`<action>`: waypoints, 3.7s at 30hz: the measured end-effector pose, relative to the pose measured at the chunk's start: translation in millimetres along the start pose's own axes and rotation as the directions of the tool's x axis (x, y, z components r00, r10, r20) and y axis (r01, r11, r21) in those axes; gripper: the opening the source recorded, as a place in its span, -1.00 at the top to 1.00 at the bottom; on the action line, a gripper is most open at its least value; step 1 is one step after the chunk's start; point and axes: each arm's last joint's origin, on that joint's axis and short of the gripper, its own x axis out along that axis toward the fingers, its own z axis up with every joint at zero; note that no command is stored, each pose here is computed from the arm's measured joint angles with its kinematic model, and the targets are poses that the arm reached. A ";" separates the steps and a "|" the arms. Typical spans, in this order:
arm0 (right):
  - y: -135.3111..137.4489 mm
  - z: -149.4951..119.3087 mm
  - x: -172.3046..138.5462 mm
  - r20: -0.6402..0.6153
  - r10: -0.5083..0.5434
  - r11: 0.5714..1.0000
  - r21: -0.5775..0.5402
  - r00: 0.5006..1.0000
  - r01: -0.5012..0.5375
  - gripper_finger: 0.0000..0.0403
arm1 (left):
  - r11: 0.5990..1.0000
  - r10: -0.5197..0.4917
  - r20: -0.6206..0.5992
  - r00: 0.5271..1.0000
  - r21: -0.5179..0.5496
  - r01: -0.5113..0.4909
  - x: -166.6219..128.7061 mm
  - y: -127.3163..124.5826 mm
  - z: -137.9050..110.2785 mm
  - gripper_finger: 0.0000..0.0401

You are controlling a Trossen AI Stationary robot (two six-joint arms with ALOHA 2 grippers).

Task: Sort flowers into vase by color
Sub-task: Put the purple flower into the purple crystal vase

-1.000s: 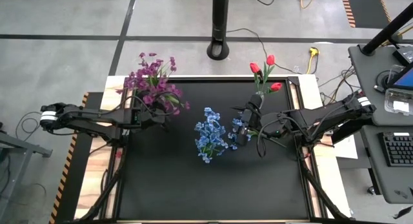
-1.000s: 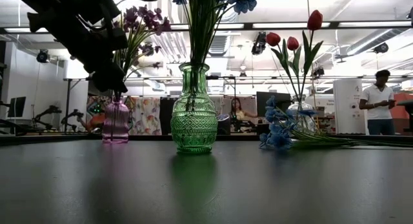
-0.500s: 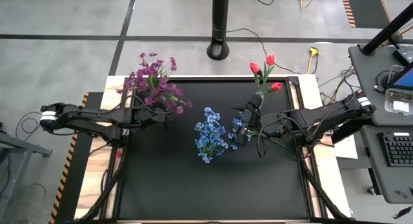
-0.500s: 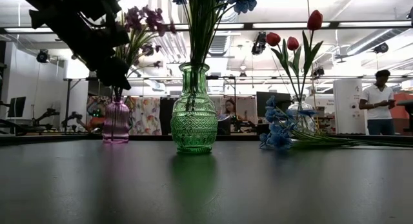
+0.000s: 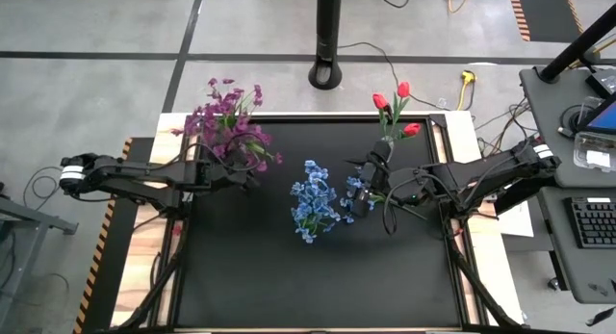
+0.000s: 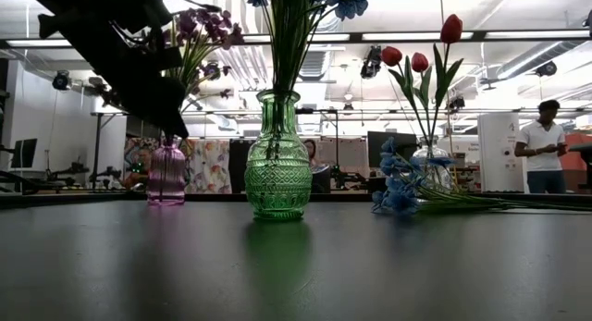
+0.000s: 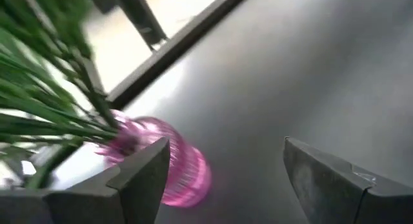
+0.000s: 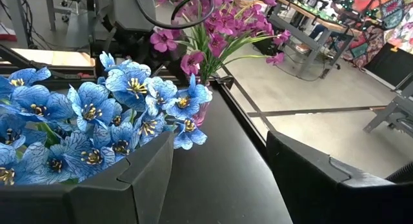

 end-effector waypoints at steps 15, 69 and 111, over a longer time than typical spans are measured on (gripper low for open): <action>0.2 -0.3 0.3 -0.002 0.000 1.000 -0.001 1.000 0.000 -0.20 | 0.990 -0.106 -0.081 0.991 -0.099 0.098 -0.4 -1.8 -5.2 -0.40; 0.7 -1.4 1.0 -0.004 0.001 1.000 -0.006 1.000 -0.001 -0.20 | 0.865 -0.493 -0.218 0.842 -0.017 0.502 -84.6 18.8 53.6 -0.40; 0.7 -1.2 1.0 -0.004 0.001 1.000 -0.003 1.000 -0.001 -0.20 | 0.803 -0.589 0.272 0.761 0.095 0.588 -145.5 73.8 74.2 -0.40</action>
